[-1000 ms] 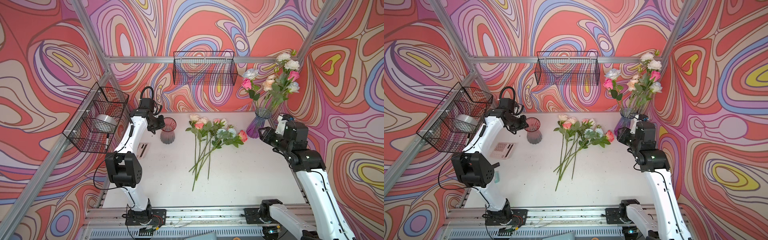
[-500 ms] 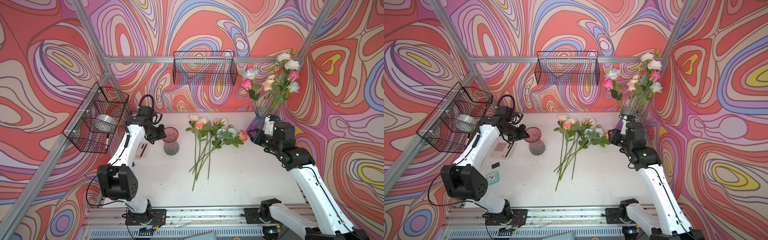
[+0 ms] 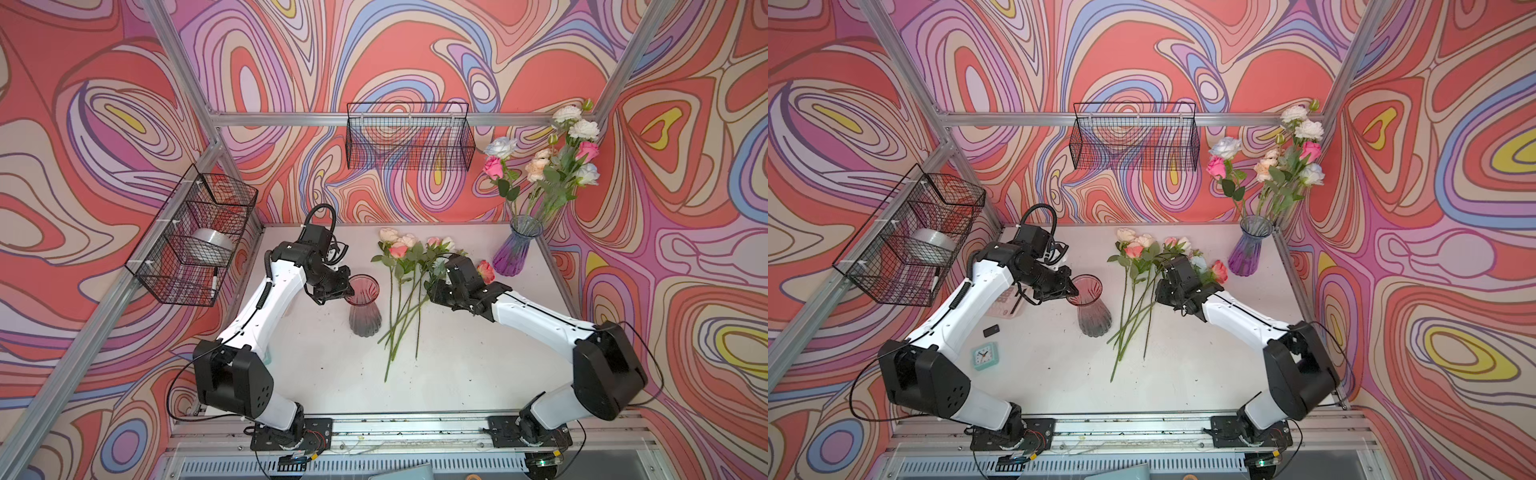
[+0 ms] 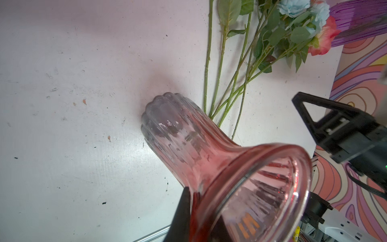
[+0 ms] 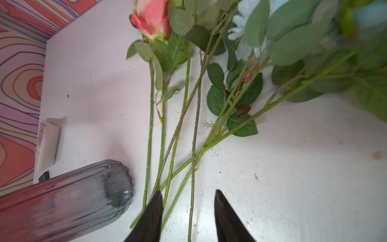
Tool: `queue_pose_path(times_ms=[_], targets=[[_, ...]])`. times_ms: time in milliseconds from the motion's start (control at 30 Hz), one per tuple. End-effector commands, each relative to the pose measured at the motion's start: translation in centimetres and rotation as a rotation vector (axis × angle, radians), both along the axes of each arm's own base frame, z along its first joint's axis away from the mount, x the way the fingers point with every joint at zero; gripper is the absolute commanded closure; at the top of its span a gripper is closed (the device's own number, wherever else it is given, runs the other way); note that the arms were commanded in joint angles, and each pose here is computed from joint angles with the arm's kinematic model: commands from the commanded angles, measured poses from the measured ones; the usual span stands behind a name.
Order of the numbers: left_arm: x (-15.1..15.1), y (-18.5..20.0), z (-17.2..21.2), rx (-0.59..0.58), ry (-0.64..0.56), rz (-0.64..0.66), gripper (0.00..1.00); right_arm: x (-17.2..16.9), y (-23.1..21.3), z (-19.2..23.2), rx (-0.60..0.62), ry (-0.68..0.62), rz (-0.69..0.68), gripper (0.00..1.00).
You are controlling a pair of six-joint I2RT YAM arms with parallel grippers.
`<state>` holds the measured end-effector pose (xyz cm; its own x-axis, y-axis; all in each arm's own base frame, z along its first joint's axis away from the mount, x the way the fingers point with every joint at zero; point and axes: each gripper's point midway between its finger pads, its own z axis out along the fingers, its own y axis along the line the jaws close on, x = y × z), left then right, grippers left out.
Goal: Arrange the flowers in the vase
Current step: 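Move the pink-red vase toward the stems with the left gripper while the right reaches stems, then close the right gripper on a white rose stem while the left releases the vase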
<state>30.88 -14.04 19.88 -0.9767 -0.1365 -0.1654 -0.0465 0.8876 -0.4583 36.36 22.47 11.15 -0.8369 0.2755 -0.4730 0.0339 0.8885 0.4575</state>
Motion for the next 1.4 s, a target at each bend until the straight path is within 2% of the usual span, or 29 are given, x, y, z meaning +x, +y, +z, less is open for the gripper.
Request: queue_pose_path(times_ms=[0,67,167,300,500,600,800,867,933,1067,1167,1367], targets=[[-0.1,0.1,0.2,0.000,-0.003,0.004,1.00,2.9,3.2,0.4,0.140,-0.021,-0.011,0.59],[0.3,0.1,0.0,0.008,-0.002,-0.002,0.97,3.8,3.6,-0.6,0.137,-0.006,-0.032,0.60],[0.8,0.2,0.1,0.016,-0.014,-0.013,0.81,4.7,3.4,-2.5,0.113,0.011,-0.070,0.61],[1.3,-0.2,0.4,0.005,-0.031,-0.043,0.72,6.0,4.5,-3.6,0.116,0.042,-0.058,0.69],[2.0,0.3,2.4,0.015,-0.105,-0.040,0.48,6.9,4.5,-4.7,0.084,0.094,-0.104,0.71],[1.8,0.6,5.2,0.011,-0.200,-0.040,0.35,6.9,4.4,-4.7,0.080,0.098,-0.106,0.71],[-0.7,1.9,11.9,-0.001,-0.462,-0.009,0.34,7.1,3.6,-4.9,0.043,0.110,-0.131,0.71],[-1.3,3.6,14.2,0.031,-0.621,0.070,0.35,7.2,3.2,-5.3,0.036,0.118,-0.147,0.72],[-1.5,6.1,15.9,0.073,-0.795,0.207,0.34,7.5,2.9,-5.6,0.047,0.126,-0.159,0.72],[-2.1,11.3,17.0,0.155,-1.070,0.501,0.21,8.3,2.8,-6.3,0.062,0.140,-0.165,0.74],[-2.0,13.3,15.6,0.213,-1.097,0.614,0.16,8.4,2.8,-7.0,0.060,0.157,-0.176,0.74],[-1.6,13.9,14.5,0.231,-1.096,0.643,0.14,9.1,2.4,-7.7,0.064,0.160,-0.190,0.75]])
